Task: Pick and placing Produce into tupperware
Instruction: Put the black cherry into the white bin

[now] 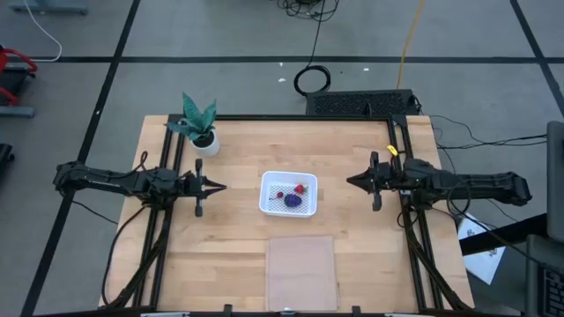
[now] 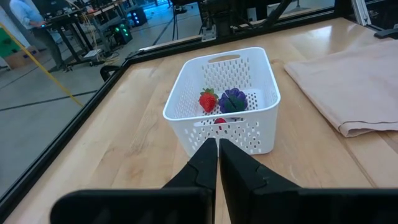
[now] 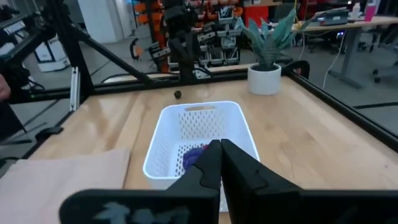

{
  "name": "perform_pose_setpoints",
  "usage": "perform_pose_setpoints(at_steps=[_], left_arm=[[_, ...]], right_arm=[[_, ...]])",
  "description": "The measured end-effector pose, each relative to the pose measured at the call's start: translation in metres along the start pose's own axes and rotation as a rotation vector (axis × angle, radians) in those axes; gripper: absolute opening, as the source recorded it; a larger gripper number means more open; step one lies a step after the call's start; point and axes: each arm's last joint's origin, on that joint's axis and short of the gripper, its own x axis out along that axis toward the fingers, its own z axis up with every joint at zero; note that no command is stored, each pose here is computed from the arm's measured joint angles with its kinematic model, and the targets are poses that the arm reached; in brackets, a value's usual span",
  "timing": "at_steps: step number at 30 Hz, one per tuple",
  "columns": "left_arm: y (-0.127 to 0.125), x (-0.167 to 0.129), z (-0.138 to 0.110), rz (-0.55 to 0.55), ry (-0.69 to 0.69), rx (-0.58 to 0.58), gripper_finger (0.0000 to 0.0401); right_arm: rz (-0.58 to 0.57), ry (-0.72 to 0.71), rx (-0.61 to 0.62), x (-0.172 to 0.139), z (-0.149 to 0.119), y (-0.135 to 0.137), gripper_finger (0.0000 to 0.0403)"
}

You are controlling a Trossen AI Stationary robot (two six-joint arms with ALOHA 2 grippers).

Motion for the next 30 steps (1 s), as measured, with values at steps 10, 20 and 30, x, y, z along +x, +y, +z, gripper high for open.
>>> perform_pose_setpoints(at_steps=[10, 20, 30], left_arm=[[0.0, 0.0, 0.0, 0.0, -0.001, 0.008, 0.0021], [0.0, 0.0, 0.0, 0.001, -0.001, 0.014, 0.0021], [0.0, 0.0, 0.0, 0.001, -0.001, 0.014, 0.0021]], right_arm=[[0.07, -0.051, -0.031, 0.002, -0.015, 0.0, 0.0], [0.084, -0.082, -0.01, 0.003, -0.026, 0.0, 0.0], [0.084, -0.081, -0.008, 0.003, -0.026, 0.0, 0.0]])
